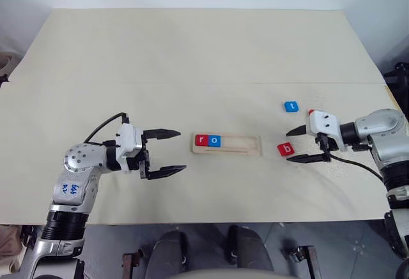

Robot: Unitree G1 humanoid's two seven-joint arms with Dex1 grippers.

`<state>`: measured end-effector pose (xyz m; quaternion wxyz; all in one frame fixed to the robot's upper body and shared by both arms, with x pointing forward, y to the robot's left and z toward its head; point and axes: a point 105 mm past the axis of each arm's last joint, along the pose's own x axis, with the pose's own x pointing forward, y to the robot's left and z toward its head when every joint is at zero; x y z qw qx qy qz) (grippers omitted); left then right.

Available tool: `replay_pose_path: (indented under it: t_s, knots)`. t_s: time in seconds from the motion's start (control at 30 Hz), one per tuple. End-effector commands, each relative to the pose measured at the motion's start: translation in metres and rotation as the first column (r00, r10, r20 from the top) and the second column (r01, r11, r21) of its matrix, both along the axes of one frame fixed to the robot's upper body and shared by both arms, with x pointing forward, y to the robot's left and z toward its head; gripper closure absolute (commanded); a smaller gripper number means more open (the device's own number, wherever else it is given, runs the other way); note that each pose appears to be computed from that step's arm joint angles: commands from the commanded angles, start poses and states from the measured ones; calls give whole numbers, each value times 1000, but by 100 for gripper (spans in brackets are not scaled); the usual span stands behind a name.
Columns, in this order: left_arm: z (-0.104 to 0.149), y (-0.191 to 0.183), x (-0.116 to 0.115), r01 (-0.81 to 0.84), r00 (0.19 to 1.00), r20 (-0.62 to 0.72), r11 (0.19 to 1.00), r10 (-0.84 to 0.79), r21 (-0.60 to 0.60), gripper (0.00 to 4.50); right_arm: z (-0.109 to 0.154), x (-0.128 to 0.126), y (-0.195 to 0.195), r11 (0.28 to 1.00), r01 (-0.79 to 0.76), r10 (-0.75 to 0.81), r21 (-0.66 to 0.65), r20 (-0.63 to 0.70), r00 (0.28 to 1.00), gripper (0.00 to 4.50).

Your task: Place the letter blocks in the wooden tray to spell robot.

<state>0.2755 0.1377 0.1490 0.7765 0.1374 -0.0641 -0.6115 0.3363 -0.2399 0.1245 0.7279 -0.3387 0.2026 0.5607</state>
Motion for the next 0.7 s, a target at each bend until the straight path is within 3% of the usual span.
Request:
replay_pose_path:
  t_s: [0.03, 0.13, 0.17, 0.47, 0.7]
  knots:
    - [10, 2, -2, -12, 999, 39, 1000, 13, -15, 0, 1, -2, -1, 1000, -16, 16, -4, -6, 1000, 194]
    - [10, 3, -2, -29, 999, 39, 999, 30, -22, 0, 9, 3, 5, 999, -15, 13, 34, 42, 999, 293]
    - [9, 4, -2, -35, 999, 39, 999, 36, -23, 0, 13, 4, 8, 999, -24, 22, 42, 52, 998, 303]
    - [6, 7, 0, -80, 996, 22, 996, 81, -40, 0, 57, 4, 77, 976, -104, 99, 191, 37, 994, 302]
    - [4, 5, -1, -91, 996, 18, 995, 92, -45, 0, 42, 15, 131, 977, -151, 145, 151, 46, 988, 302]
